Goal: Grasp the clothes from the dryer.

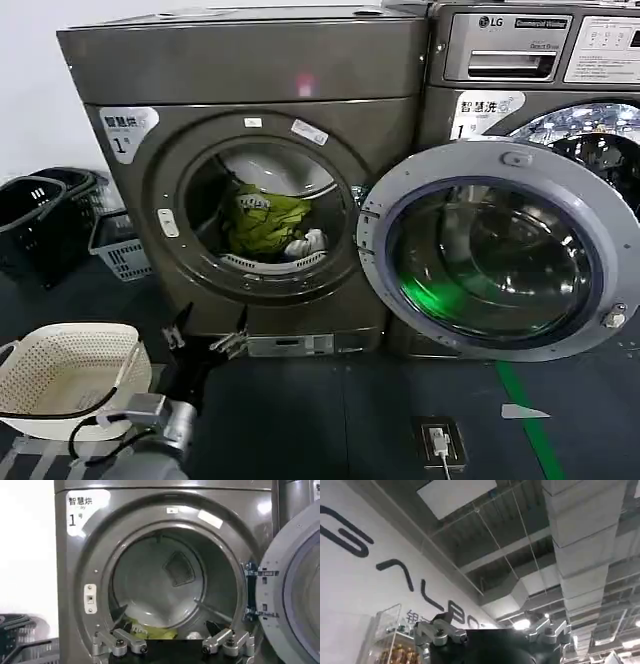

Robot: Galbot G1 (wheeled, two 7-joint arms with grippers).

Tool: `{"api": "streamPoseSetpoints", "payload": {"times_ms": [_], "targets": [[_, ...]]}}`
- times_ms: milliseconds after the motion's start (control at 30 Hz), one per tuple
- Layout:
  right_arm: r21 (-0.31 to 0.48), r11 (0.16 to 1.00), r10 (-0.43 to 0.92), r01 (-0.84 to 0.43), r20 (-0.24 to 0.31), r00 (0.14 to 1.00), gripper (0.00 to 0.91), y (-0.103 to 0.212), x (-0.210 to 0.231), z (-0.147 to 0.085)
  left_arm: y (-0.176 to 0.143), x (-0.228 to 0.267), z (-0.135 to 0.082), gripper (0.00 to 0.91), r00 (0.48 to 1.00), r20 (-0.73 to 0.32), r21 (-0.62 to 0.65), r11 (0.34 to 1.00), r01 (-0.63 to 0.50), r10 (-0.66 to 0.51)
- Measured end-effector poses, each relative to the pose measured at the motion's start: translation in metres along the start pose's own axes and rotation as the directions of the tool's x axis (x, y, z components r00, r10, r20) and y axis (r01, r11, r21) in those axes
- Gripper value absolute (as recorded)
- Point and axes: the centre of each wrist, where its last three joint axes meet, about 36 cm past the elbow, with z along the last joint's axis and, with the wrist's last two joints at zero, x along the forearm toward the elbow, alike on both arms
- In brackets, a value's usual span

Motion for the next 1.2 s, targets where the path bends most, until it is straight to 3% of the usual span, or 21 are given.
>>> {"api": "streamPoseSetpoints", "payload": {"times_ms": [1200], "targets": [[0.021, 0.999, -0.041, 0.04, 0.047, 0.998, 0.907, 0.0075, 0.0077, -0.0055, -0.0023, -0.0032, -0.0002, 0.907, 1.0, 0.01, -0.004, 1.0, -0.02, 0.02]]}}
